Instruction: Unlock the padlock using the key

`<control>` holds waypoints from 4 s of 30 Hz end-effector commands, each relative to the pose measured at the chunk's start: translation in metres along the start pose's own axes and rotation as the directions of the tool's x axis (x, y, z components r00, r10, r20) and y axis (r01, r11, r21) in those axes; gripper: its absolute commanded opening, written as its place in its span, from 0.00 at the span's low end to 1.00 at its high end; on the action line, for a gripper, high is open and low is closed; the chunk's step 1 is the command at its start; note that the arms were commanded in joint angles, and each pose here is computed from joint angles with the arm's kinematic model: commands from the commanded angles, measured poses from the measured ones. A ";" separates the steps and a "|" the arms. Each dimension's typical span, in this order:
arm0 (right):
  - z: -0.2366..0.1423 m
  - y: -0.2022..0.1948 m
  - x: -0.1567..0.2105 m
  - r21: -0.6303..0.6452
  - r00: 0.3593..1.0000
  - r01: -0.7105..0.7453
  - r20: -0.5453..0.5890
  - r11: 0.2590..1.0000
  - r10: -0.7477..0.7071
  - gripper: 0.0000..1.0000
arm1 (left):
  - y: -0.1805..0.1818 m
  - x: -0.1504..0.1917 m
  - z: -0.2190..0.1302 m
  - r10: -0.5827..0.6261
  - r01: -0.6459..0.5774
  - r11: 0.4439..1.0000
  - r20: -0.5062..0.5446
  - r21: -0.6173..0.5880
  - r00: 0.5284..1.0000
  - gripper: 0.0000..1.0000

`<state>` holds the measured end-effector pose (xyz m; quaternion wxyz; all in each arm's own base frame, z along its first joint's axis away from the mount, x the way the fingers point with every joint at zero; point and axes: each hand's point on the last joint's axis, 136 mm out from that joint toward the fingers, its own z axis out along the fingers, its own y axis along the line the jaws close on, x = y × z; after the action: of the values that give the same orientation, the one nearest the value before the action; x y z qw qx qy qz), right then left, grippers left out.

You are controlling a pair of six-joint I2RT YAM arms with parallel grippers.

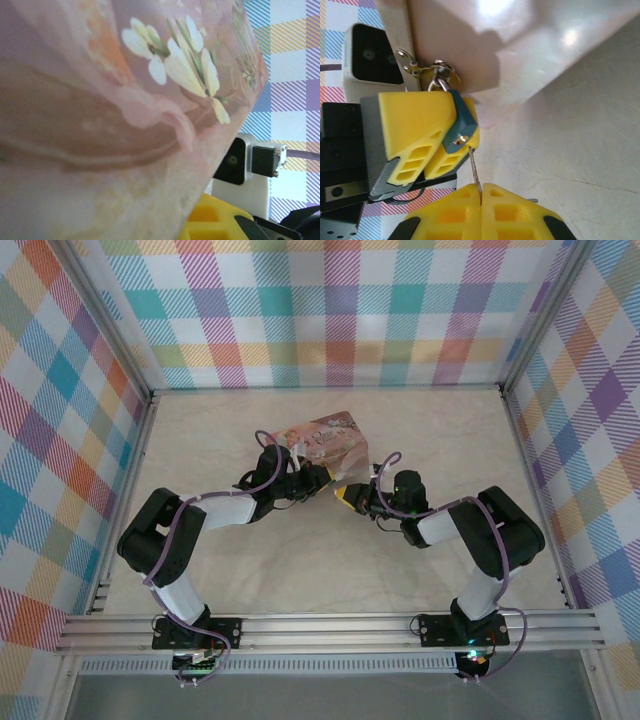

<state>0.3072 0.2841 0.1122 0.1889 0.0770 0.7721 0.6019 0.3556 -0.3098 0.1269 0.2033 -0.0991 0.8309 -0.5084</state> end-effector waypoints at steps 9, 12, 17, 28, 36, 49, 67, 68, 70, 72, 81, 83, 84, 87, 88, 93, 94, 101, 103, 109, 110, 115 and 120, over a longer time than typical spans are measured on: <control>0.006 0.019 -0.010 -0.067 0.999 0.021 0.027 0.998 -0.020 0.00 | -0.027 0.002 -0.008 0.015 -0.014 0.995 -0.004 0.102 1.000 0.12; 0.006 0.020 -0.011 -0.072 0.999 0.020 0.029 0.997 -0.018 0.00 | -0.027 0.002 -0.008 0.017 -0.016 0.994 -0.005 0.104 1.000 0.12; 0.005 0.023 -0.010 -0.082 0.999 0.025 0.031 0.996 -0.022 0.00 | -0.026 0.002 -0.008 0.018 -0.017 0.995 -0.005 0.103 1.000 0.12; 0.000 0.024 -0.007 -0.081 0.999 0.027 0.031 0.996 -0.024 0.00 | -0.026 0.001 -0.008 0.019 -0.019 0.994 -0.001 0.105 1.000 0.12; -0.001 0.025 -0.008 -0.079 0.999 0.031 0.034 0.996 -0.028 0.00 | -0.025 0.001 -0.008 0.018 -0.018 0.994 -0.002 0.108 1.000 0.12; -0.002 0.023 -0.007 -0.073 0.999 0.021 0.039 0.997 -0.018 0.00 | -0.026 0.000 -0.010 0.018 -0.018 0.993 0.002 0.115 1.000 0.12; -0.004 0.015 -0.040 -0.186 0.980 -0.171 0.066 0.967 0.186 0.00 | -0.043 0.011 -0.014 0.057 -0.046 0.976 -0.048 0.214 0.997 0.11; -0.004 0.015 -0.040 -0.186 0.982 -0.167 0.061 0.968 0.181 0.00 | -0.044 0.011 -0.014 0.059 -0.047 0.975 -0.048 0.216 0.997 0.11; -0.003 0.015 -0.038 -0.180 0.982 -0.172 0.050 0.969 0.184 0.00 | -0.044 0.012 -0.014 0.060 -0.047 0.975 -0.051 0.218 0.997 0.11; -0.003 0.014 -0.038 -0.172 0.979 -0.189 0.043 0.967 0.199 0.00 | -0.044 0.012 -0.014 0.060 -0.047 0.975 -0.054 0.219 0.997 0.11; 0.008 0.007 -0.028 -0.128 0.963 -0.269 -0.006 0.954 0.271 0.00 | -0.048 0.009 -0.015 0.068 -0.058 0.972 -0.036 0.228 0.997 0.11; 0.011 0.008 -0.026 -0.129 0.962 -0.271 -0.008 0.954 0.272 0.00 | -0.048 0.009 -0.014 0.068 -0.058 0.972 -0.037 0.230 0.997 0.11; 0.012 0.009 -0.027 -0.136 0.961 -0.276 -0.004 0.952 0.278 0.00 | -0.049 0.010 -0.014 0.068 -0.057 0.971 -0.039 0.231 0.997 0.11; 0.016 0.011 -0.030 -0.159 0.951 -0.307 0.000 0.938 0.311 0.00 | -0.051 0.012 -0.013 0.074 -0.061 0.969 -0.043 0.238 0.996 0.11; 0.017 0.010 -0.030 -0.160 0.945 -0.322 0.001 0.933 0.327 0.00 | -0.052 0.012 -0.013 0.076 -0.063 0.969 -0.043 0.240 0.996 0.11; 0.019 0.009 -0.031 -0.146 0.946 -0.313 0.036 0.939 0.321 0.00 | -0.053 0.014 -0.014 0.076 -0.062 0.968 -0.047 0.242 0.996 0.11; 0.018 0.004 -0.030 -0.114 0.947 -0.310 0.047 0.944 0.317 0.00 | -0.054 0.014 -0.015 0.078 -0.064 0.968 -0.048 0.244 0.996 0.10; 0.029 0.015 -0.039 -0.129 0.949 -0.308 0.028 0.943 0.314 0.00 | -0.057 0.023 -0.012 0.091 -0.066 0.963 -0.086 0.262 0.992 0.07; 0.033 0.019 -0.042 -0.120 0.952 -0.299 0.024 0.947 0.304 0.00 | -0.061 0.029 -0.011 0.102 -0.071 0.959 -0.104 0.273 0.989 0.06; 0.034 0.024 -0.046 -0.104 0.956 -0.286 0.033 0.953 0.290 0.00 | -0.062 0.039 -0.012 0.123 -0.084 0.957 -0.128 0.276 0.984 0.06; 0.034 0.023 -0.045 -0.102 0.955 -0.289 0.030 0.952 0.294 0.00 | -0.062 0.040 -0.013 0.123 -0.083 0.958 -0.130 0.275 0.984 0.06; 0.032 0.017 -0.042 -0.086 0.956 -0.287 0.034 0.954 0.291 0.00 | -0.061 0.042 -0.012 0.124 -0.081 0.957 -0.141 0.279 0.982 0.06; 0.031 0.013 -0.039 -0.075 0.956 -0.288 0.031 0.955 0.291 0.00 | -0.062 0.043 -0.012 0.125 -0.079 0.957 -0.152 0.280 0.980 0.06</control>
<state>0.3405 0.3002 0.1203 0.0845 0.1890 0.7281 0.6534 0.3664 -0.2999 0.1356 0.2439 -0.1076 0.8066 -0.5275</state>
